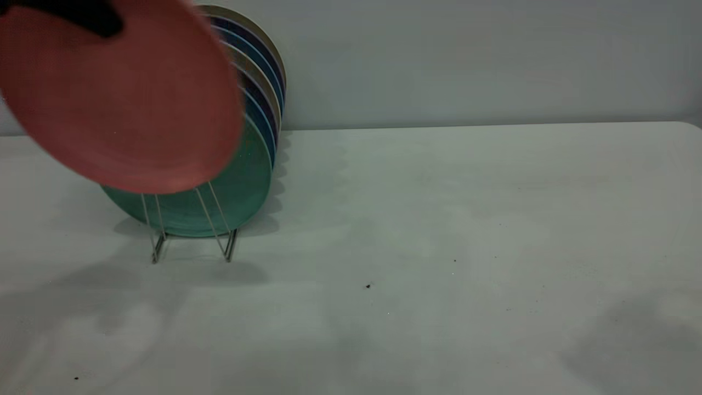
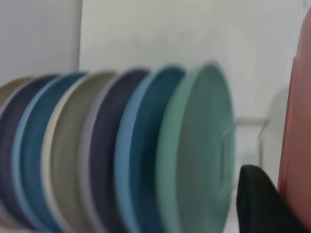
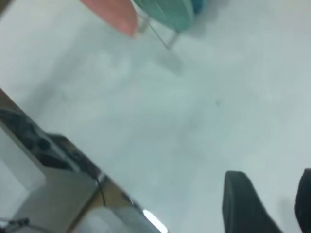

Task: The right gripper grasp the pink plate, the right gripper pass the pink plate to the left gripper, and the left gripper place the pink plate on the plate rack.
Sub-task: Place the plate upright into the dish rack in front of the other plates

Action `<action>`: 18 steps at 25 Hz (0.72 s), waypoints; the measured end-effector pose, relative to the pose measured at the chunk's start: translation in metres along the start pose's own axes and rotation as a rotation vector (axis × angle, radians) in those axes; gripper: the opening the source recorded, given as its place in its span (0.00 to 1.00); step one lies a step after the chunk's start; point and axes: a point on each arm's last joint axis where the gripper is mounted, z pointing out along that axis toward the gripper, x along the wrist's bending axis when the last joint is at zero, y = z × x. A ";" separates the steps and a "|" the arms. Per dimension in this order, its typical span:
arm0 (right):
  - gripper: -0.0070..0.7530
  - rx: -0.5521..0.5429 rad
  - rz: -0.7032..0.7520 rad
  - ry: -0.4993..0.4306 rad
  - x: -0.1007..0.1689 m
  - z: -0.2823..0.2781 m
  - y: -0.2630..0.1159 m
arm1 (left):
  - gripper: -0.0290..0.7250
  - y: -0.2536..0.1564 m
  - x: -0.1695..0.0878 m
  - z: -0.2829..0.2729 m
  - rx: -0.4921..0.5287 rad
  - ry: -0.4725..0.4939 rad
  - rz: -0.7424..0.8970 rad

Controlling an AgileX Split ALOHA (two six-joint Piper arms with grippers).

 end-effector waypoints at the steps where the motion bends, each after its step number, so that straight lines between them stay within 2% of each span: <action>1: 0.36 0.004 0.001 -0.017 0.008 -0.005 -0.010 | 0.22 -0.004 0.001 -0.001 0.011 0.009 0.026; 6: 0.34 0.072 0.048 -0.080 0.035 -0.011 -0.079 | 0.22 -0.007 0.008 -0.002 0.035 0.085 0.087; 11: 0.33 0.136 0.089 -0.212 0.048 -0.010 -0.144 | 0.22 -0.010 0.011 0.002 0.046 0.106 0.095; 18: 0.33 0.038 0.052 -0.384 0.063 -0.018 -0.194 | 0.22 -0.016 0.012 0.016 0.052 0.085 0.088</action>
